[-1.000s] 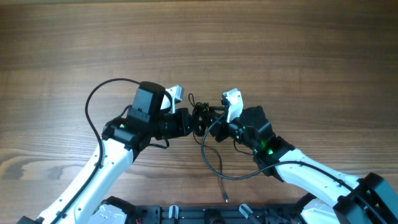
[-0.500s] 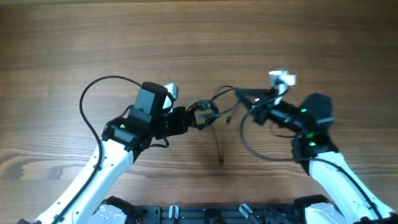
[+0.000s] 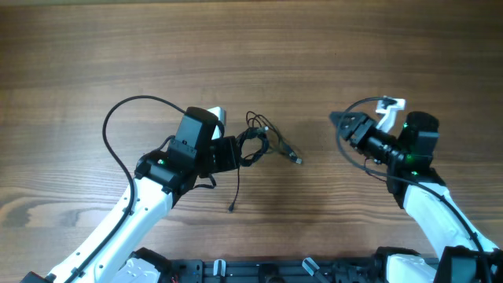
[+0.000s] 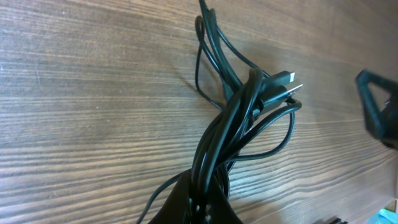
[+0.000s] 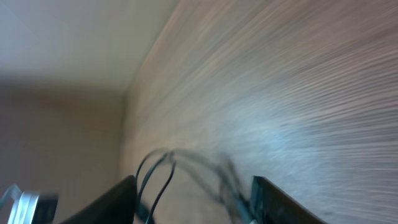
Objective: Untangle cables
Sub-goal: 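Release the strand and withdraw the right gripper to the right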
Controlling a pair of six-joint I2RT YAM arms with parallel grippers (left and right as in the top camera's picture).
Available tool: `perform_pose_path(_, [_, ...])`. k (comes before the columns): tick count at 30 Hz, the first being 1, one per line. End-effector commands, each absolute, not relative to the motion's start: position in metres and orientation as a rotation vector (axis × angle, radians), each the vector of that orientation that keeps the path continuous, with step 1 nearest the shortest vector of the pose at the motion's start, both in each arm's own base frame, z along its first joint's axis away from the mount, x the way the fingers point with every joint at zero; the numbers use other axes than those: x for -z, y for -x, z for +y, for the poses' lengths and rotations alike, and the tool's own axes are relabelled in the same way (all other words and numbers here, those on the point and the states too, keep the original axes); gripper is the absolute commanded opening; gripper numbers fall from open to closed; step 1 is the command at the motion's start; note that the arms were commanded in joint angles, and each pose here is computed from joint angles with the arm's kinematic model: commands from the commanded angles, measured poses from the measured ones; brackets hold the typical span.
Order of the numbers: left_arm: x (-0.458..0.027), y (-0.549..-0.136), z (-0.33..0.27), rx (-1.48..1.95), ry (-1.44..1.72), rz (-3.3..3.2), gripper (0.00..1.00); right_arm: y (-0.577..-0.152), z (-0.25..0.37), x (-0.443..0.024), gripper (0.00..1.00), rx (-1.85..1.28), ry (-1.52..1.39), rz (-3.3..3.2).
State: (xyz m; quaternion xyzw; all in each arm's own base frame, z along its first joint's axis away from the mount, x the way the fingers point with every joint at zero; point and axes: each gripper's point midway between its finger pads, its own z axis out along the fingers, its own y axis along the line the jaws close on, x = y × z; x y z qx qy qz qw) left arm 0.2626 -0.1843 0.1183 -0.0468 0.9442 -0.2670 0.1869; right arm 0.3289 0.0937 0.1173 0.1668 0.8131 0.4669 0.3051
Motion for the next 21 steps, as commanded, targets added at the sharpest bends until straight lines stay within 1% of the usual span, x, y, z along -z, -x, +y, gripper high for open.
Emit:
perform_pose_path(1, [-0.124, -0.269, -0.185, 0.764, 0.155, 2.624, 0.04, -0.303, 0.140, -0.127, 0.62, -1.413, -0.185, 2.197])
perform_pose_path(2, [-0.125, -0.270, -0.186, 0.767, 0.154, 2.617, 0.04, -0.294, 0.159, -0.127, 0.57, -1.444, -0.117, 2.218])
perform_pose_path(3, [-0.125, -0.271, -0.186, 0.771, 0.153, 2.612, 0.04, -0.286, 0.175, -0.124, 0.49, -1.455, -0.066, 2.247])
perform_pose_path(4, [-0.126, -0.271, -0.187, 0.774, 0.152, 2.610, 0.04, -0.280, 0.188, -0.120, 0.45, -1.438, -0.042, 2.276])
perform_pose_path(6, [-0.130, -0.270, -0.194, 0.836, 0.127, 2.604, 0.04, -0.278, 0.203, -0.102, 0.44, -1.342, -0.143, 2.359])
perform_pose_path(10, [-0.132, -0.268, -0.199, 0.872, 0.111, 2.601, 0.04, -0.274, 0.219, -0.089, 0.46, -1.236, -0.219, 2.401])
perform_pose_path(11, [-0.133, -0.267, -0.201, 0.893, 0.103, 2.603, 0.04, -0.275, 0.219, -0.088, 0.32, -1.222, -0.246, 2.402])
perform_pose_path(12, [-0.133, -0.266, -0.201, 0.890, 0.104, 2.605, 0.04, -0.275, 0.219, -0.088, 0.12, -1.221, -0.243, 2.401])
perform_pose_path(13, [-0.133, -0.266, -0.201, 0.890, 0.104, 2.605, 0.04, -0.276, 0.219, -0.089, 0.05, -1.218, -0.235, 2.397])
perform_pose_path(15, [-0.133, -0.266, -0.201, 0.889, 0.104, 2.605, 0.04, -0.283, 0.212, -0.092, 0.04, -1.191, -0.195, 2.364])
perform_pose_path(17, [-0.131, -0.266, -0.199, 0.876, 0.110, 2.612, 0.04, -0.288, 0.209, -0.122, 0.04, -1.315, -0.044, 2.246])
perform_pose_path(19, [-0.126, -0.265, -0.192, 0.821, 0.134, 2.632, 0.04, -0.299, 0.193, -0.162, 0.04, -1.420, 0.088, 2.054])
perform_pose_path(21, [-0.123, -0.262, -0.190, 0.810, 0.140, 2.652, 0.04, -0.319, 0.156, -0.185, 0.04, -1.441, -0.017, 1.952])
